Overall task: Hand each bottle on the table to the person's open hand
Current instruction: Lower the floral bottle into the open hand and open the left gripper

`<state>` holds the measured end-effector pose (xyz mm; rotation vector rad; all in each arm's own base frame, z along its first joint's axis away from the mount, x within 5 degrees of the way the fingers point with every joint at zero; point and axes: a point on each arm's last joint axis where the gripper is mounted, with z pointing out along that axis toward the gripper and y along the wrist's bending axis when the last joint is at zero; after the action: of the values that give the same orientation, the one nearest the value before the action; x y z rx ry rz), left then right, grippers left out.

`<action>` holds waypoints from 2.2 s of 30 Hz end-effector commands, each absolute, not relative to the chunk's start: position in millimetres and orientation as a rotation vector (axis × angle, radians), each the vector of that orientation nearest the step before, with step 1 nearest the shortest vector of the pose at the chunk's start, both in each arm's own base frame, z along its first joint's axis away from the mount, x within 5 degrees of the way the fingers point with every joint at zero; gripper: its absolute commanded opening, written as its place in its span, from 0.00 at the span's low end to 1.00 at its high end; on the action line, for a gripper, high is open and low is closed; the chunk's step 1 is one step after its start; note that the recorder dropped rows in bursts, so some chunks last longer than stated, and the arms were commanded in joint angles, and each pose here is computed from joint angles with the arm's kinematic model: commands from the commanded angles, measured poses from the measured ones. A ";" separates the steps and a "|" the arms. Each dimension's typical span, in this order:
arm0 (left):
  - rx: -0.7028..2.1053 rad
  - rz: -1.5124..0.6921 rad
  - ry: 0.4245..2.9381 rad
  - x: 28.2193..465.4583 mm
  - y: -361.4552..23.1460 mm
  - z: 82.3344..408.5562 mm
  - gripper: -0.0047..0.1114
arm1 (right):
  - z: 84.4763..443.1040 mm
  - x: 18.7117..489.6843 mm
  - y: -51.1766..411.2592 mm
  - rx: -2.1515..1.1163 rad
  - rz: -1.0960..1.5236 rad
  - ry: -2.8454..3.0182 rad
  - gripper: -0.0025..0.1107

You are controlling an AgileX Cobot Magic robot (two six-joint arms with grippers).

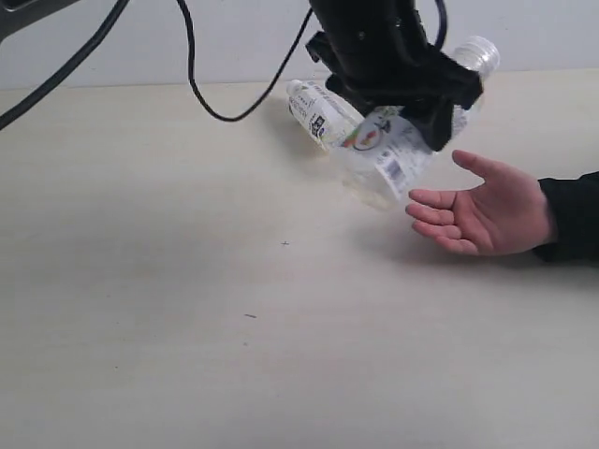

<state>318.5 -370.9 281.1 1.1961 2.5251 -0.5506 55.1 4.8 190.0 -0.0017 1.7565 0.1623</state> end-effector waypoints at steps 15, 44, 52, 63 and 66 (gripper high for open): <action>-0.096 -0.864 2.845 285.9 -413.2 285.5 0.04 | 189.6 54.9 4.9 -0.008 0.163 1.747 0.02; -0.104 -0.868 2.807 308.7 -442.6 201.9 0.04 | 189.6 54.9 4.9 -0.008 0.163 1.747 0.02; -0.104 -1.038 2.856 303.6 -455.0 186.2 0.05 | 189.6 54.9 4.9 -0.008 0.163 1.747 0.02; -0.088 -1.029 2.867 302.9 -455.0 184.3 0.58 | 189.6 54.9 4.9 -0.008 0.163 1.747 0.02; -0.053 -1.025 2.861 302.9 -455.0 184.3 0.65 | 189.6 54.9 4.9 -0.008 0.163 1.747 0.02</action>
<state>302.7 -455.0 182.9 -0.0924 2.8729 -1.0216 55.1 4.8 190.0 -0.0017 1.7565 0.1623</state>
